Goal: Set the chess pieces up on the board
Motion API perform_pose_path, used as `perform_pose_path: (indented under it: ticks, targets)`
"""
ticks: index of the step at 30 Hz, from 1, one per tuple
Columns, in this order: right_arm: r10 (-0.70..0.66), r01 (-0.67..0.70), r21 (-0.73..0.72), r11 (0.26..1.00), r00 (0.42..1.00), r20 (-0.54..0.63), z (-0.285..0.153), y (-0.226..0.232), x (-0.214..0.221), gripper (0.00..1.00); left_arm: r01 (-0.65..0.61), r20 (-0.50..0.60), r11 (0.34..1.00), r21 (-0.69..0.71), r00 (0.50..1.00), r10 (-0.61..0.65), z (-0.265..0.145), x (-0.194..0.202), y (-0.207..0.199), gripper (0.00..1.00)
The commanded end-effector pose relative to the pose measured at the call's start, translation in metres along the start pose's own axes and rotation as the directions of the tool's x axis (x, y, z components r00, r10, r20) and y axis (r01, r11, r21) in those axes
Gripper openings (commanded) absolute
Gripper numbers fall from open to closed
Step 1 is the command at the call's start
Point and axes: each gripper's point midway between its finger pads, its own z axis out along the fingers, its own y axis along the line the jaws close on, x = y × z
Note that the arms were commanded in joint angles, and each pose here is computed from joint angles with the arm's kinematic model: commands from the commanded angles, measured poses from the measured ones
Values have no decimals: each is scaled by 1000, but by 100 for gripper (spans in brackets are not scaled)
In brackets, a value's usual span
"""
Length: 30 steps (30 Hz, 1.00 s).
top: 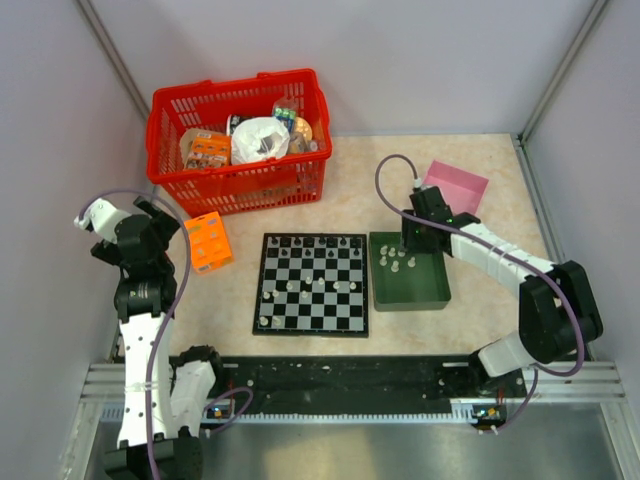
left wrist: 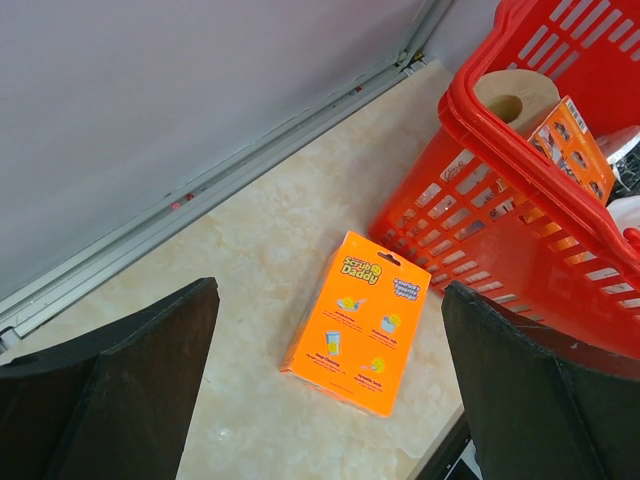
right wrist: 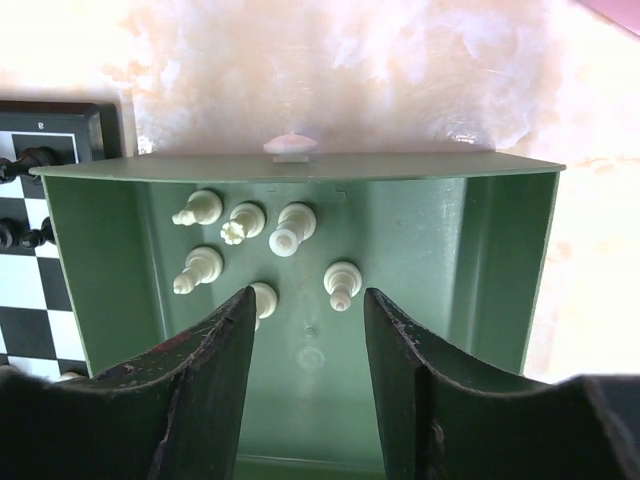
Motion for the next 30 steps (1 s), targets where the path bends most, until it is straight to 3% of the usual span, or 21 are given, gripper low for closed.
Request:
perform_pose_path:
  ticks: [1, 24, 30]
  targets:
    - [-13, 13, 31, 999, 1000, 23, 4, -9, -4, 46, 25, 37, 999, 25, 999, -26, 2, -9, -6, 99]
    - [-29, 34, 62, 997, 997, -77, 26, -18, 22, 37, 13, 29, 1000, 29, 999, -13, 3, -4, -6, 99]
    - [-31, 36, 54, 998, 996, -79, 26, -16, 23, 29, 13, 26, 999, 31, 1000, -14, 3, -4, -6, 99]
